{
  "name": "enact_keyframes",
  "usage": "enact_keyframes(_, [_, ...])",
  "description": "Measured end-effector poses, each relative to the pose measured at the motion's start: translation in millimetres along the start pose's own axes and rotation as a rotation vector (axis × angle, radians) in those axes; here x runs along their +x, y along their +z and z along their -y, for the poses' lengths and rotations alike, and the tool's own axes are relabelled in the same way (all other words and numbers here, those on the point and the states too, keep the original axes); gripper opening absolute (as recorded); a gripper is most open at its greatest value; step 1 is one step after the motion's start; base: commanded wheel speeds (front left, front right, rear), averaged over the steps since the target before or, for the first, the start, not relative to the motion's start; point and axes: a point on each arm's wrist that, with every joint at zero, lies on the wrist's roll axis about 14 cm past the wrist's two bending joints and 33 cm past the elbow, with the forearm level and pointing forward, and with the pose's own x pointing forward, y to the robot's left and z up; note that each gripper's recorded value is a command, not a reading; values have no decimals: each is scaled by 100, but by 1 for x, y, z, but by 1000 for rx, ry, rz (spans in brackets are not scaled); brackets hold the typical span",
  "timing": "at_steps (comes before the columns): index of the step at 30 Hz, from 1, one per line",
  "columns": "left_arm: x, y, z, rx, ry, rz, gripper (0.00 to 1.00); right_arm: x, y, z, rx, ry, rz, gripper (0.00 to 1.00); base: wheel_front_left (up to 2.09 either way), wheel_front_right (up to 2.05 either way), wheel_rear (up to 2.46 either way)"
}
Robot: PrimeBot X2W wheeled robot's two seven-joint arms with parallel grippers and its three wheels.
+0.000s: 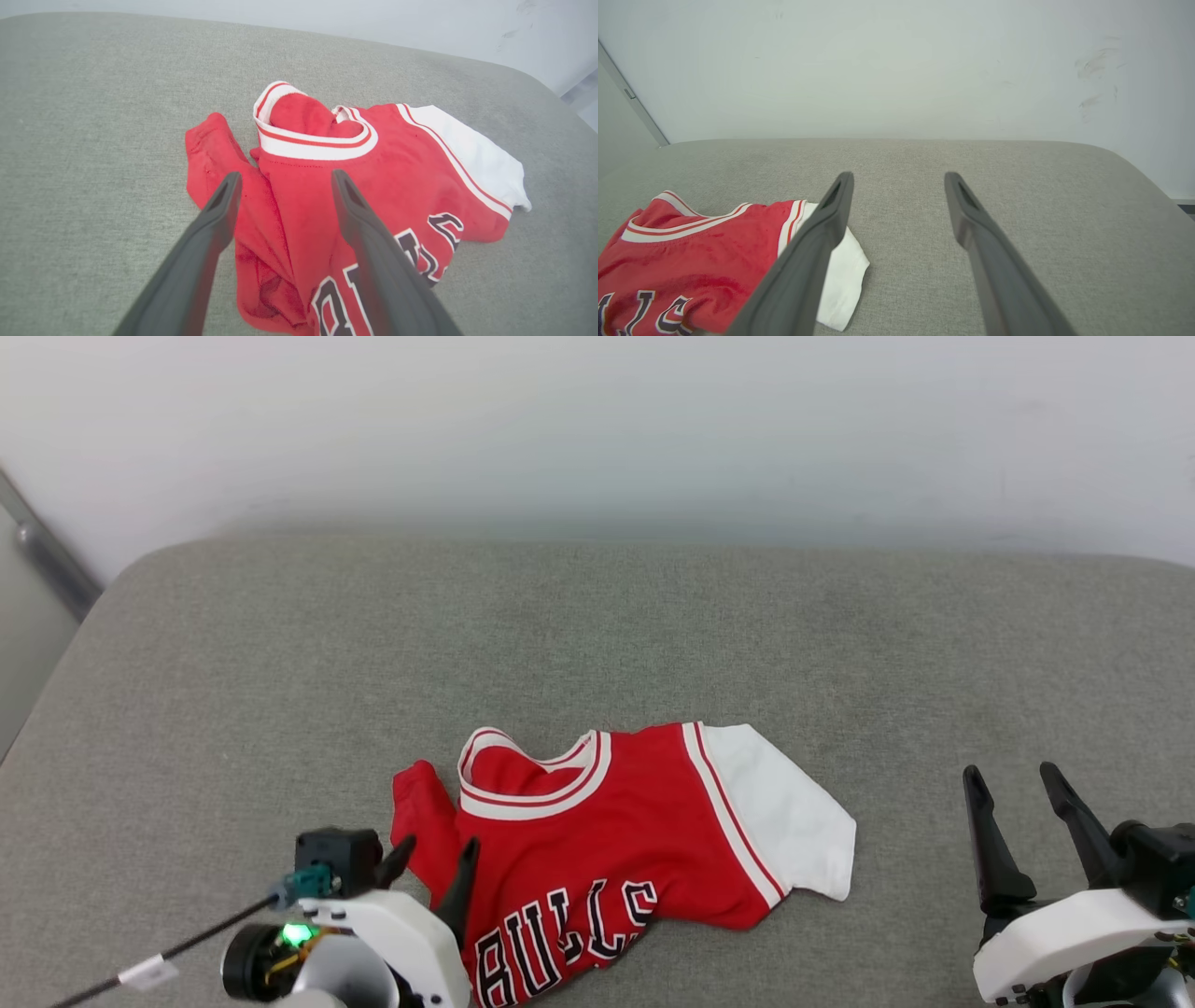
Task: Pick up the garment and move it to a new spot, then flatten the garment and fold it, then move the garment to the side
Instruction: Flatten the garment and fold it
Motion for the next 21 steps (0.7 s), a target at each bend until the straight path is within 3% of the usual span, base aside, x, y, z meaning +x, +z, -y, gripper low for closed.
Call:
enact_keyframes(6, [11,25,5,73,-76,-23,100,-6,2,1,2,-4,-2,100,0,0,0])
enact_keyframes(8, [25,6,14,96,-165,-233,100,-5,-5,7,5,-22,-24,100,0,0,0])
enact_keyframes(10, [27,-13,9,97,-169,-356,100,-3,-9,10,10,-31,-34,100,0,0,0])
enact_keyframes(15, [37,-39,4,75,-171,-495,100,-3,-19,22,23,-69,-56,100,0,0,0])
enact_keyframes(16, [38,-44,3,71,-167,-516,89,-3,-22,25,27,-76,-63,100,0,0,0])
enact_keyframes(18, [41,-50,4,72,-169,-540,1,-3,-25,28,28,-87,-67,100,0,0,0])
enact_keyframes(21, [49,-39,7,113,-180,-473,0,-4,-27,32,31,-98,-72,100,0,0,0])
